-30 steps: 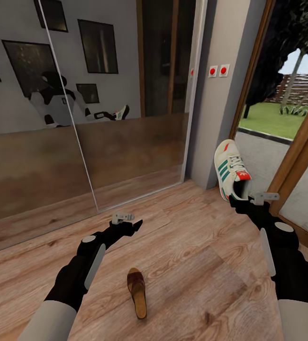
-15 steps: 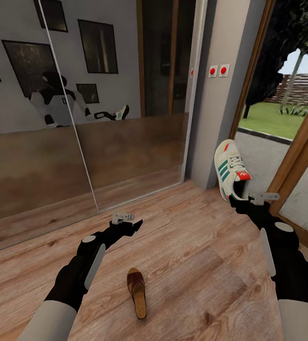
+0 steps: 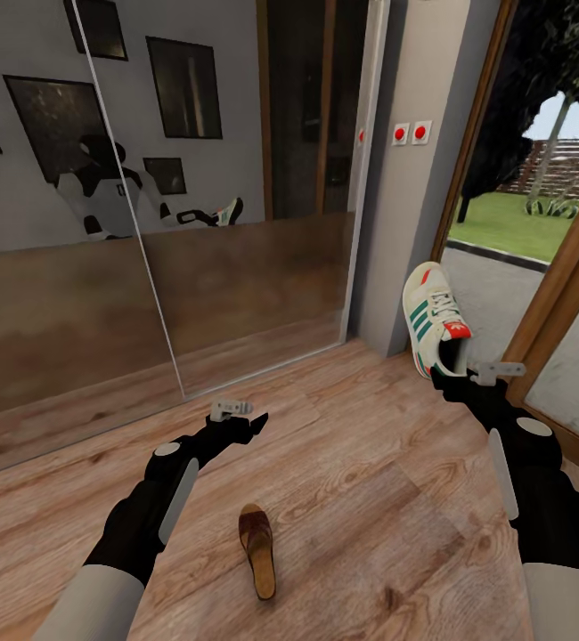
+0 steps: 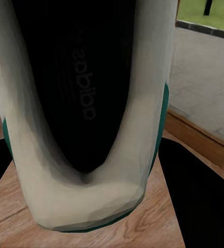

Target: Pick up the two gym shoes and the two sandals from the corridor floor and place them onto the hallstand (shoe rack) in the corridor, making sure they are on the rack and not on the floor. Arrange them so the two gym shoes are next to each other and the two sandals are next to each other.

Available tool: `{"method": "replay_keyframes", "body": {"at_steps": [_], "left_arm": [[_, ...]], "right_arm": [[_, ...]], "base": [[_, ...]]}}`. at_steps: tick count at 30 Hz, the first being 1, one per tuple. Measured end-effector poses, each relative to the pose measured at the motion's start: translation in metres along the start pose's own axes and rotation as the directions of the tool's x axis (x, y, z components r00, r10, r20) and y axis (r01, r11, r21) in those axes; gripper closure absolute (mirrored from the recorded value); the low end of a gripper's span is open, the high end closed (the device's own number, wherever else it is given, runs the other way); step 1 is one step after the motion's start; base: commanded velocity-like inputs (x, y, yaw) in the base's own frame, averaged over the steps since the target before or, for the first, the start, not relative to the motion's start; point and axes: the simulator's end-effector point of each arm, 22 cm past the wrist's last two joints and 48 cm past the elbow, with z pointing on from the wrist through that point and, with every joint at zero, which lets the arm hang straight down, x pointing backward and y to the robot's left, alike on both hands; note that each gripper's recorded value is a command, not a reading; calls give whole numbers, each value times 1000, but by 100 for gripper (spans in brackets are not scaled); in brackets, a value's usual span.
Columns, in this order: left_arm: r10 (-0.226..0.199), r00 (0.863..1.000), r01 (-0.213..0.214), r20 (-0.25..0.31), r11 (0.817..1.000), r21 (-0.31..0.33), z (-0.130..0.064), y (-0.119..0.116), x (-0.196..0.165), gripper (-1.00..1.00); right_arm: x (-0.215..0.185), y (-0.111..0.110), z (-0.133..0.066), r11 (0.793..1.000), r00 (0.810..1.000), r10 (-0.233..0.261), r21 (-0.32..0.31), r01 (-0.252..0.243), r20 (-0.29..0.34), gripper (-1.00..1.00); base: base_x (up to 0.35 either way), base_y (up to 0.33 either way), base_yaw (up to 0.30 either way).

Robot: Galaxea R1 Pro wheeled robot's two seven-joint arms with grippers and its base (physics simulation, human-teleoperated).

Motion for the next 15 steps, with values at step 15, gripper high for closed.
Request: {"method": "replay_keyframes", "body": {"at_steps": [15], "left_arm": [[0, 1000, 0, 0, 1000, -1, 0, 0, 0, -100]], "right_arm": [[0, 0, 0, 1000, 1000, 0, -1, 0, 0, 100]], "base": [[97, -68, 63]]}}
